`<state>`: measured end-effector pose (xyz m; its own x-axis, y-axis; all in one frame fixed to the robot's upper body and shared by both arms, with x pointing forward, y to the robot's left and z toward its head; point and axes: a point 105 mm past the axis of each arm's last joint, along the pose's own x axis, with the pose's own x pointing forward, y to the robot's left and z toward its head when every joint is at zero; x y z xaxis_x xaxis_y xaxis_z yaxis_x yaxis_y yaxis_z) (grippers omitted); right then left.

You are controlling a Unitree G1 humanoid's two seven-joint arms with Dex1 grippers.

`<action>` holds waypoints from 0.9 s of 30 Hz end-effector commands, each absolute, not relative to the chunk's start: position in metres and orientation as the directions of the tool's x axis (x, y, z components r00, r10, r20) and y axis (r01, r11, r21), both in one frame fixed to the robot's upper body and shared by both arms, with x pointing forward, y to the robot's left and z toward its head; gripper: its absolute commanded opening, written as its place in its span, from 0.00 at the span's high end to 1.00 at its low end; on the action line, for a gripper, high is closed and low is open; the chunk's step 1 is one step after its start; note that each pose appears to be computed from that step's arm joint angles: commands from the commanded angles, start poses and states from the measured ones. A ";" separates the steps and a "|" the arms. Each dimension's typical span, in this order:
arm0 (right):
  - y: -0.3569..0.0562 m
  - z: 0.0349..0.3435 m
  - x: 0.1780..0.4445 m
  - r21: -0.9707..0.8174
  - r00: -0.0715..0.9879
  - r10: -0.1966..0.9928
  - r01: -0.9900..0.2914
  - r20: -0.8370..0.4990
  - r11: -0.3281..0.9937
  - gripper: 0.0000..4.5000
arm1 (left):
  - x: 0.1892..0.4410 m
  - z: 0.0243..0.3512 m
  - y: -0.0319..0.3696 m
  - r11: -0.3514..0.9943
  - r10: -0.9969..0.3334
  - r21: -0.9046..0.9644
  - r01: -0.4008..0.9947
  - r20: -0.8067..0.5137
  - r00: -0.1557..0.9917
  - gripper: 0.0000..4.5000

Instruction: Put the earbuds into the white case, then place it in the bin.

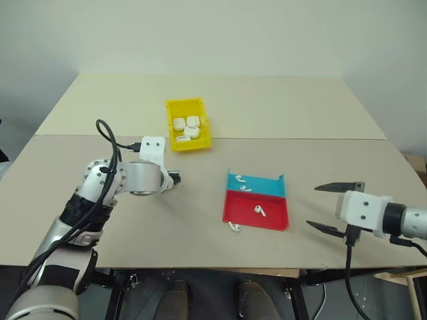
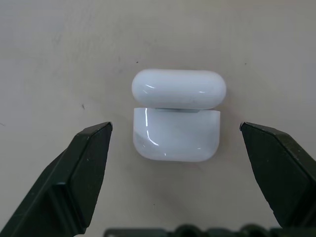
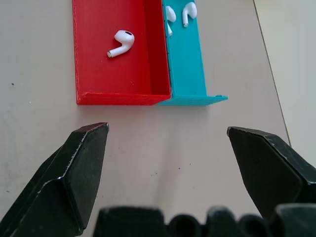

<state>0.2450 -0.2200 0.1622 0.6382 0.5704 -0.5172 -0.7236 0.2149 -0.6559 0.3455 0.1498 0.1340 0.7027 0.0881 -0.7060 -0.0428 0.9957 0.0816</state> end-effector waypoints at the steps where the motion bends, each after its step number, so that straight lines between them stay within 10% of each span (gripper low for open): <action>1: -0.221 0.175 0.246 -0.702 0.682 0.554 -0.675 -0.478 0.226 0.01 | 0.353 0.144 0.151 0.996 0.085 0.080 -0.041 -0.676 0.732 0.00; 27: -0.226 0.164 0.245 -0.711 0.695 0.519 -0.670 -0.497 0.216 0.01 | 0.351 0.123 0.147 0.996 0.072 0.081 -0.020 -0.714 0.696 0.00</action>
